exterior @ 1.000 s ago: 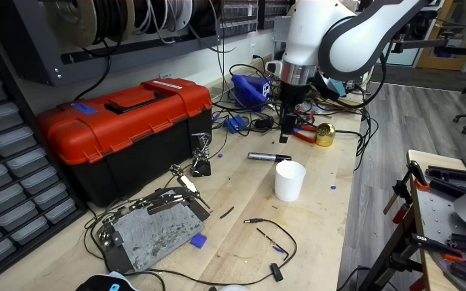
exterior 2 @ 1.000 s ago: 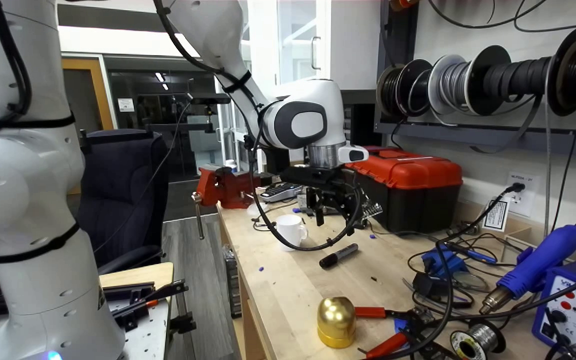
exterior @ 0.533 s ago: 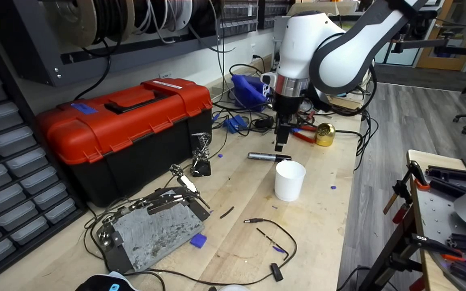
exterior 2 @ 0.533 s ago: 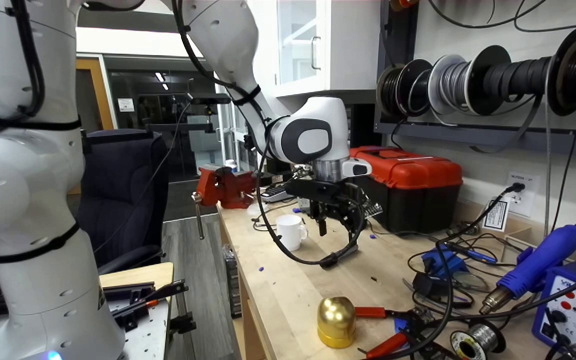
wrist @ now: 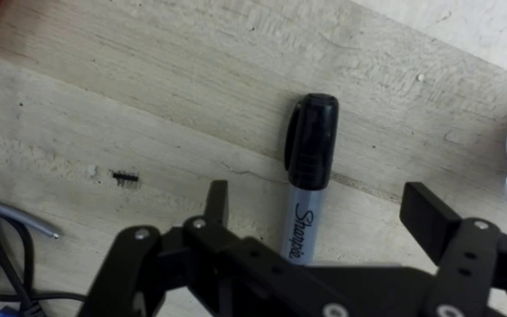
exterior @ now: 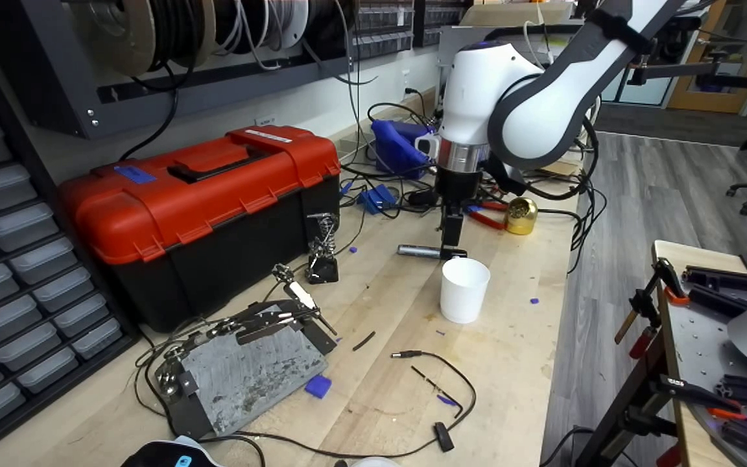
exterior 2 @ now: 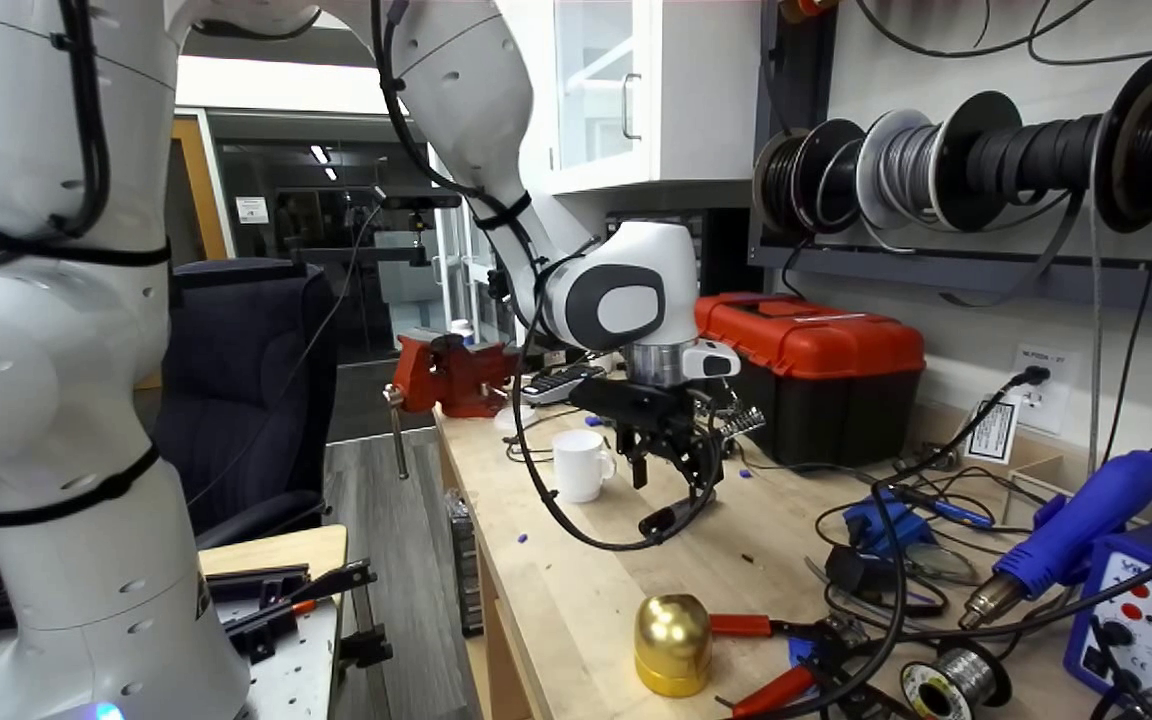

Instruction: Put the marker in the mug

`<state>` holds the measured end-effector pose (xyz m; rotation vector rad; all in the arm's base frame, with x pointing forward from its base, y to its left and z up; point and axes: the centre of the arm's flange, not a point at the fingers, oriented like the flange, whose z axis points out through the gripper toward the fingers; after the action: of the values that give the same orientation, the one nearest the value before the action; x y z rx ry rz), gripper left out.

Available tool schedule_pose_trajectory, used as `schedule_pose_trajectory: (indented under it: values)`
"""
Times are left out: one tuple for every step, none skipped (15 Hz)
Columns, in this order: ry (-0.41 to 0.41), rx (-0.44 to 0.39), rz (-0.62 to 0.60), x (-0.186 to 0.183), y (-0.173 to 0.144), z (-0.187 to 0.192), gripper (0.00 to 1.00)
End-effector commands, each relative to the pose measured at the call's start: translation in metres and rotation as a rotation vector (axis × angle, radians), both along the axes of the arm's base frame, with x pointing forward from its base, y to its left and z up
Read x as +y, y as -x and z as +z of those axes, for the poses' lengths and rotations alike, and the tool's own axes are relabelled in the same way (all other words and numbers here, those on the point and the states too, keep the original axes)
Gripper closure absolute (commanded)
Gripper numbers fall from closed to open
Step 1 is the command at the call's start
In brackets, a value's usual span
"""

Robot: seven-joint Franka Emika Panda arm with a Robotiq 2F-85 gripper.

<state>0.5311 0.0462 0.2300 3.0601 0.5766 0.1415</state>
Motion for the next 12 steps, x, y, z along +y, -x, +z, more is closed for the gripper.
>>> schedule_pose_trajectory:
  values:
    - [-0.023,-0.012,-0.024,0.001,-0.004,-0.003,0.0]
    - [-0.027,-0.01,-0.026,0.002,-0.003,-0.003,0.0]
    - [-0.03,-0.008,-0.028,0.002,-0.003,-0.004,0.0]
    - [-0.031,-0.005,-0.029,0.002,-0.003,-0.004,0.0]
    - [-0.033,-0.001,-0.03,0.002,-0.002,-0.006,0.0]
    - [-0.035,0.002,-0.032,0.002,-0.001,-0.008,0.0]
    - [-0.036,0.005,-0.036,0.002,-0.001,-0.009,0.0]
    - [-0.038,0.009,-0.038,0.001,0.0,-0.011,0.0]
    - [-0.04,0.012,-0.04,0.001,0.0,-0.013,0.0]
    - [-0.041,0.015,-0.043,0.001,0.0,-0.014,0.0]
    - [-0.042,0.017,-0.045,0.001,0.001,-0.015,0.0]
    - [-0.045,0.018,-0.047,0.001,0.001,-0.016,0.0]
